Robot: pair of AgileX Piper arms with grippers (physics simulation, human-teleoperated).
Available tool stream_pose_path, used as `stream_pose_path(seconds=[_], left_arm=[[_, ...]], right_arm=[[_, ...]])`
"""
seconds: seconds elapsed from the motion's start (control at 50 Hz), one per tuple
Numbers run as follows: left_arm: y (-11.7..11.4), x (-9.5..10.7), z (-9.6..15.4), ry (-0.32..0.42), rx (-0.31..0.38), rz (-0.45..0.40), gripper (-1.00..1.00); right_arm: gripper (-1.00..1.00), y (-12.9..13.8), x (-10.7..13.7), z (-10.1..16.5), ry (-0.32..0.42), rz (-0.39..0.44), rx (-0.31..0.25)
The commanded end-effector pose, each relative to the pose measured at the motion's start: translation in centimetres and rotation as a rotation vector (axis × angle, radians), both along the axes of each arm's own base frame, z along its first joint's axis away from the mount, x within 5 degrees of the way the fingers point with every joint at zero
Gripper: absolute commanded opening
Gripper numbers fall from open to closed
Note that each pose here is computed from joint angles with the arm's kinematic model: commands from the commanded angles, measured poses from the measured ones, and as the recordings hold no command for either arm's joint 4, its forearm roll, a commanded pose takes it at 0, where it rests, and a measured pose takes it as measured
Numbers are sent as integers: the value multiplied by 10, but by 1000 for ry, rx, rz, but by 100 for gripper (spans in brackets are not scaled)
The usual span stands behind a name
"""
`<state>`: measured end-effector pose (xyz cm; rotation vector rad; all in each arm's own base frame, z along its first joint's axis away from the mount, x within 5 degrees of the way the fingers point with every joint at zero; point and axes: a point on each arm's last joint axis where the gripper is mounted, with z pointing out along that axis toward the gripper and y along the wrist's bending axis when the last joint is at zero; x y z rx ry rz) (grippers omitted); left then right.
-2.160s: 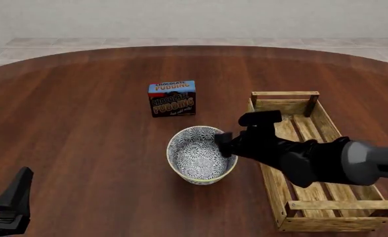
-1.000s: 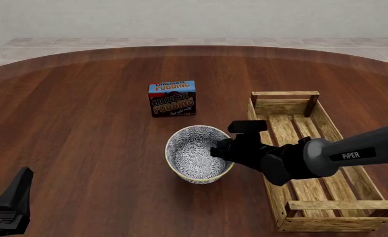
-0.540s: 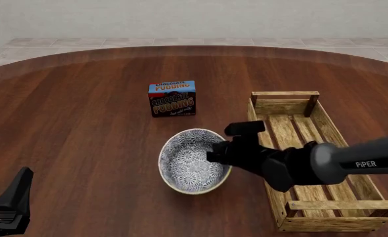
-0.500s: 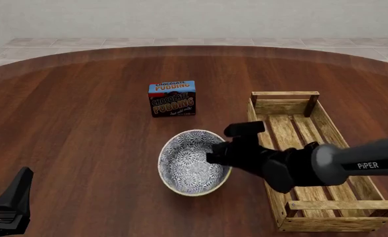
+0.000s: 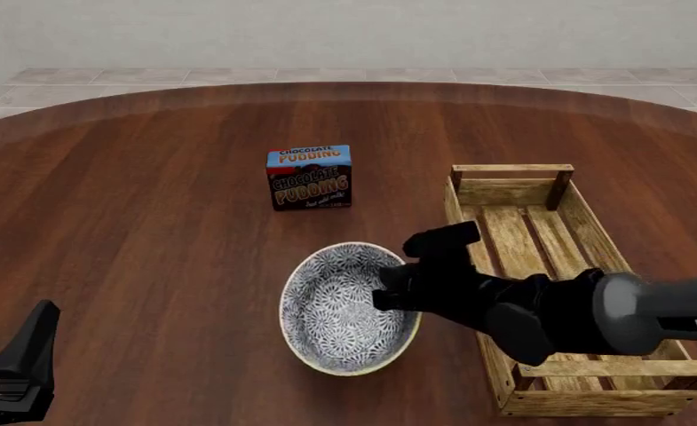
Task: Pick up the bowl on the left and put it in the tray.
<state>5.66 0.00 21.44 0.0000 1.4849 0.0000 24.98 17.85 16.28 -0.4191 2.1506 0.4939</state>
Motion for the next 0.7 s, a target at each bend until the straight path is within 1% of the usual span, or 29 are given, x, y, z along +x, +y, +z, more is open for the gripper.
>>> stream_pose_path(seconds=[0.02, 0.32, 0.44, 0.7], left_arm=[[0, 0, 0, 0, 0, 0, 100], [0, 0, 0, 0, 0, 0, 100], [0, 0, 0, 0, 0, 0, 100], [0, 0, 0, 0, 0, 0, 100]], right_arm=[[-100, -2, -5, 9, -16, 2, 15], [-100, -4, -11, 21, -36, 12, 20], [-100, -4, -14, 22, -37, 18, 23], [-100, -7, -22, 35, -58, 30, 30]])
